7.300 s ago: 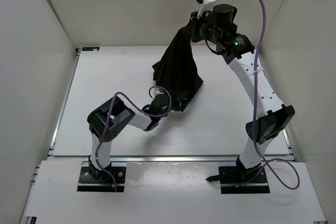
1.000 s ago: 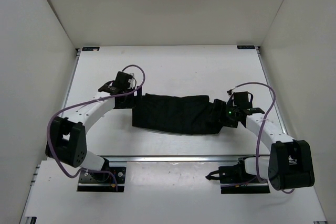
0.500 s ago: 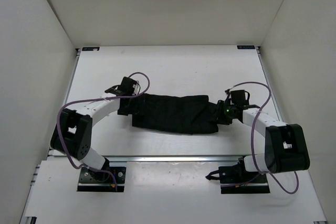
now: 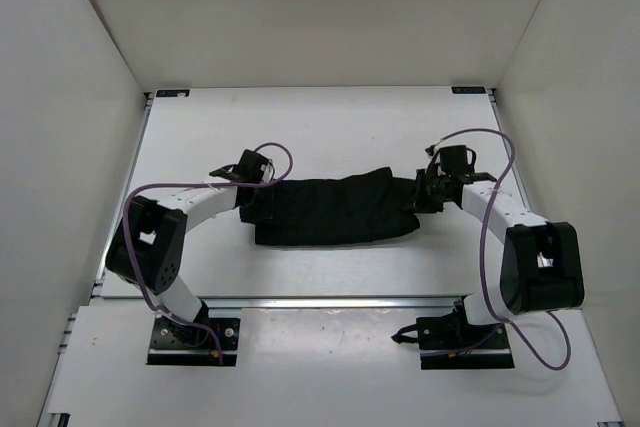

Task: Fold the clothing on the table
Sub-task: Fold the skirt

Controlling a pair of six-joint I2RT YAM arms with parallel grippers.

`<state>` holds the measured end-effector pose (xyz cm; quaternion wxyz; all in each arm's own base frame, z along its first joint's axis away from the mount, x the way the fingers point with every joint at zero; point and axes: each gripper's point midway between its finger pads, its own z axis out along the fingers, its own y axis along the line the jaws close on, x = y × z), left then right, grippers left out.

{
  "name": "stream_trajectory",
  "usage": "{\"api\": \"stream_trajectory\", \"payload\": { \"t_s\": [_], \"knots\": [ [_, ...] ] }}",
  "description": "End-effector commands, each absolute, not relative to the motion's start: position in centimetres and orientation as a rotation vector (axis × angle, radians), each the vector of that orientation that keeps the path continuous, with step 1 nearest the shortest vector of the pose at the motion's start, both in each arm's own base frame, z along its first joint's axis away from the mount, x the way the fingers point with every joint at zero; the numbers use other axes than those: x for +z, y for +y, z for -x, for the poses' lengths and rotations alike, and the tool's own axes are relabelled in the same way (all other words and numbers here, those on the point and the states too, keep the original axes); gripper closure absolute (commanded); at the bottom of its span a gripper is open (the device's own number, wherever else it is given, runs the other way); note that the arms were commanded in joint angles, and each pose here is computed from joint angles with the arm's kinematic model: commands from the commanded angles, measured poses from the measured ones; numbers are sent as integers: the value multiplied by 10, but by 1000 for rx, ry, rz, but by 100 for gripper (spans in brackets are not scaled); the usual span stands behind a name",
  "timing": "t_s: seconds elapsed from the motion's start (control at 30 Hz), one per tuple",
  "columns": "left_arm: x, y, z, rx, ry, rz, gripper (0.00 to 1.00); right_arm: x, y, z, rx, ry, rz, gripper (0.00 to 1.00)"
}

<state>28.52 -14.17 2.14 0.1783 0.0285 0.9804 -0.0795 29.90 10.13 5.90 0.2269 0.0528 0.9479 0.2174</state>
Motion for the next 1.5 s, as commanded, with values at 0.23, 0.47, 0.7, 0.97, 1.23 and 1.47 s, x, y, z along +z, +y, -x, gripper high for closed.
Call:
{"api": "stream_trajectory", "payload": {
  "t_s": [0.23, 0.47, 0.7, 0.97, 1.23, 1.47],
  "knots": [
    [9, -169, -298, -328, 2773, -71, 66, 172, 144, -367, 552, 2451, 172, 100],
    [7, -196, -309, -462, 2748, -81, 67, 200, 242, -369, 702, 2376, 453, 100],
    [11, -237, -338, -640, 2703, -124, 67, 187, 304, -349, 849, 2369, 596, 99],
    [12, -256, -336, -793, 2684, -54, 69, 164, 347, -338, 944, 2401, 641, 100],
    [16, -258, -324, -869, 2688, -17, 69, 146, 356, -340, 910, 2494, 586, 65],
    [26, -247, -322, -877, 2673, 14, 60, 193, 320, -356, 881, 2389, 432, 13]
  ]
}}
